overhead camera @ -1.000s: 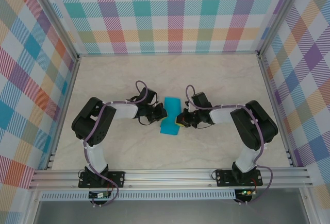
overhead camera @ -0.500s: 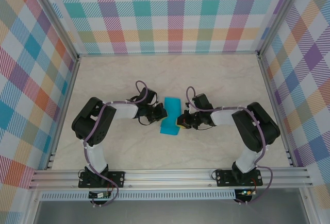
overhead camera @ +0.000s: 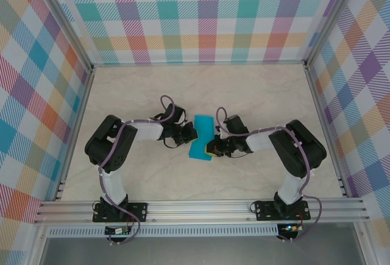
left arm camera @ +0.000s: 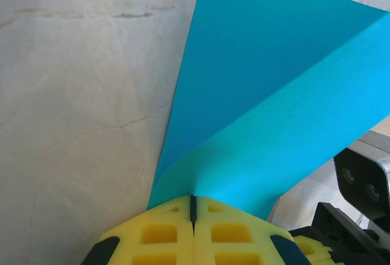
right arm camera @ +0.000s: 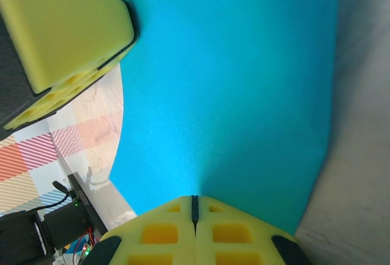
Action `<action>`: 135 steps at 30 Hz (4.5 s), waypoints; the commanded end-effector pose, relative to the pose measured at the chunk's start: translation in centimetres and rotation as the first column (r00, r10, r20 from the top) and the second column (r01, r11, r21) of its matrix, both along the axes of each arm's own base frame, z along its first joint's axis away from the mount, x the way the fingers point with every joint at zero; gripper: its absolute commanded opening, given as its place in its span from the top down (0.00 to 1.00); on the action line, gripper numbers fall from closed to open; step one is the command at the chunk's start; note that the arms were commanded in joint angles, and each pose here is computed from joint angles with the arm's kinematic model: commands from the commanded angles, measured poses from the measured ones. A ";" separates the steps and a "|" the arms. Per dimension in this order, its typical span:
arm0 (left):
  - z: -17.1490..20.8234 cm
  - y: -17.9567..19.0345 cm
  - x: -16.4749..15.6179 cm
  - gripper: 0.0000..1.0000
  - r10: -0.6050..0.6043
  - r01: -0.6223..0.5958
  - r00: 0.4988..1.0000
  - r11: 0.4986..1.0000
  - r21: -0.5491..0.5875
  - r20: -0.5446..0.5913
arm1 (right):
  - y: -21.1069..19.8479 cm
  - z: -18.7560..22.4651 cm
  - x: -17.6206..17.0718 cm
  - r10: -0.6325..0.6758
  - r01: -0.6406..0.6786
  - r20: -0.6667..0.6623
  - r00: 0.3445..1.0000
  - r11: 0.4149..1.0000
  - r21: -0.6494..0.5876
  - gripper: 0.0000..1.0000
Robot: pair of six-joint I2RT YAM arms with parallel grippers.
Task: Fold a paper plane with a square sheet of paper (pick it up from the middle)
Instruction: Fold the square sheet of paper in half at the center of the table.
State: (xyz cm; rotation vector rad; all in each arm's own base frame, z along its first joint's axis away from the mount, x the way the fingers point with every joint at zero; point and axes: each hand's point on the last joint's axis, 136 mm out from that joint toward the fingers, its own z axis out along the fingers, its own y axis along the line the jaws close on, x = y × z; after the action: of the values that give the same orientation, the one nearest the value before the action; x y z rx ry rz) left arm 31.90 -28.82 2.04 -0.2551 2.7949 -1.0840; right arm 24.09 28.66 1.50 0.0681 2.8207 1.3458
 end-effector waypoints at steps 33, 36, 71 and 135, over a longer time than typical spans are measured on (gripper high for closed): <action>-3.1 1.3 -2.7 1.00 -0.023 0.032 0.994 0.996 0.088 -0.104 | -0.6 -0.4 -3.5 0.072 -0.072 0.004 0.997 0.994 -0.076 0.97; -3.1 1.3 -2.7 1.00 -0.025 0.034 0.994 0.996 0.088 -0.105 | -0.1 1.9 -2.7 0.072 -0.070 0.057 0.996 0.997 -0.045 0.97; -3.6 1.5 -3.1 1.00 -0.034 0.046 0.993 0.994 0.101 -0.117 | 0.2 6.0 4.5 -0.022 0.024 0.195 0.981 1.000 -0.006 0.97; -4.2 2.1 -3.9 1.00 -0.043 0.059 0.991 0.991 0.124 -0.130 | -1.7 5.2 10.3 -0.053 0.051 0.182 0.982 0.999 0.013 0.94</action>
State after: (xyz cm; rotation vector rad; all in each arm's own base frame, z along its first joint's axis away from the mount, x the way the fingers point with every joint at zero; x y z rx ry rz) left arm 31.70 -28.91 1.93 -0.1934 2.7950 -1.0871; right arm 33.31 26.47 3.51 0.0731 2.7222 1.2217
